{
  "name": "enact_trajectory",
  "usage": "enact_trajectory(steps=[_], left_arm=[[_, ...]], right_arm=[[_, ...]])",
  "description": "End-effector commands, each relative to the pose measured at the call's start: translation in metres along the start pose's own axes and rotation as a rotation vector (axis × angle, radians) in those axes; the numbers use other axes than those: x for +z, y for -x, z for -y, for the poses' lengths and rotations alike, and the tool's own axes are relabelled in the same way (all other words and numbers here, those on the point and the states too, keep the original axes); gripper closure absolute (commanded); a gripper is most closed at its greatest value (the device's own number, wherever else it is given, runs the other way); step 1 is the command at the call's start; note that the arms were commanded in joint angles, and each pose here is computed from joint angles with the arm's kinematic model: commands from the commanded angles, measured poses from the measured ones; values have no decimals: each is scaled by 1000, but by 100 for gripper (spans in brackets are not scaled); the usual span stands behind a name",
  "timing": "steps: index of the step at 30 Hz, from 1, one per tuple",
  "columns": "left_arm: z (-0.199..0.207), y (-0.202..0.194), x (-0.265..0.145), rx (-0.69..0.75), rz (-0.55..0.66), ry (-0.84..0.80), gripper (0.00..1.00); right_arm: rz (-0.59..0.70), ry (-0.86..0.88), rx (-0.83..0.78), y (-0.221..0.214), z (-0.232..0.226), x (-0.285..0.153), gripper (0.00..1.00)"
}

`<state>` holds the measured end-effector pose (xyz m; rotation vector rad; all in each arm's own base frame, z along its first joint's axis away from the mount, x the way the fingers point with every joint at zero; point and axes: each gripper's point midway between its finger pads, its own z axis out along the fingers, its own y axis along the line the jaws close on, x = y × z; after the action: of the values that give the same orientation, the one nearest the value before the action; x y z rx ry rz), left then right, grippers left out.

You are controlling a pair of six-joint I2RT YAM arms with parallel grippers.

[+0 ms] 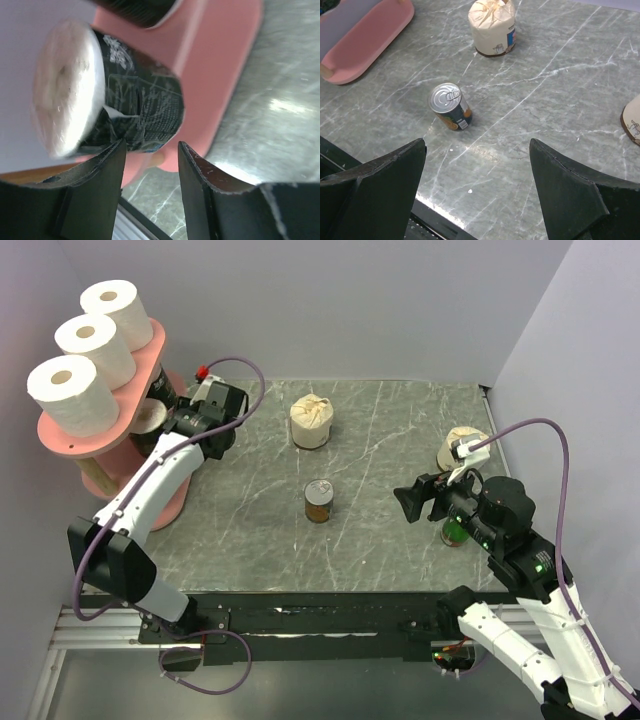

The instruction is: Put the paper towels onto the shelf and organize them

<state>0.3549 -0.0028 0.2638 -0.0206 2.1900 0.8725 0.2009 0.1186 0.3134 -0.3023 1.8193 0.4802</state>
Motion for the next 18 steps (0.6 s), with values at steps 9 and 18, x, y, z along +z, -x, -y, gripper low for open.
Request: enact_trajectory(steps=[9,18], left_arm=[[-36,-10,27,-104,-61,128,46],[-51,0,25,-150,-65,160,45]], right_arm=[[68,42,7,19,-9,-13,9],[50,53,22,14,-12,-7,9]])
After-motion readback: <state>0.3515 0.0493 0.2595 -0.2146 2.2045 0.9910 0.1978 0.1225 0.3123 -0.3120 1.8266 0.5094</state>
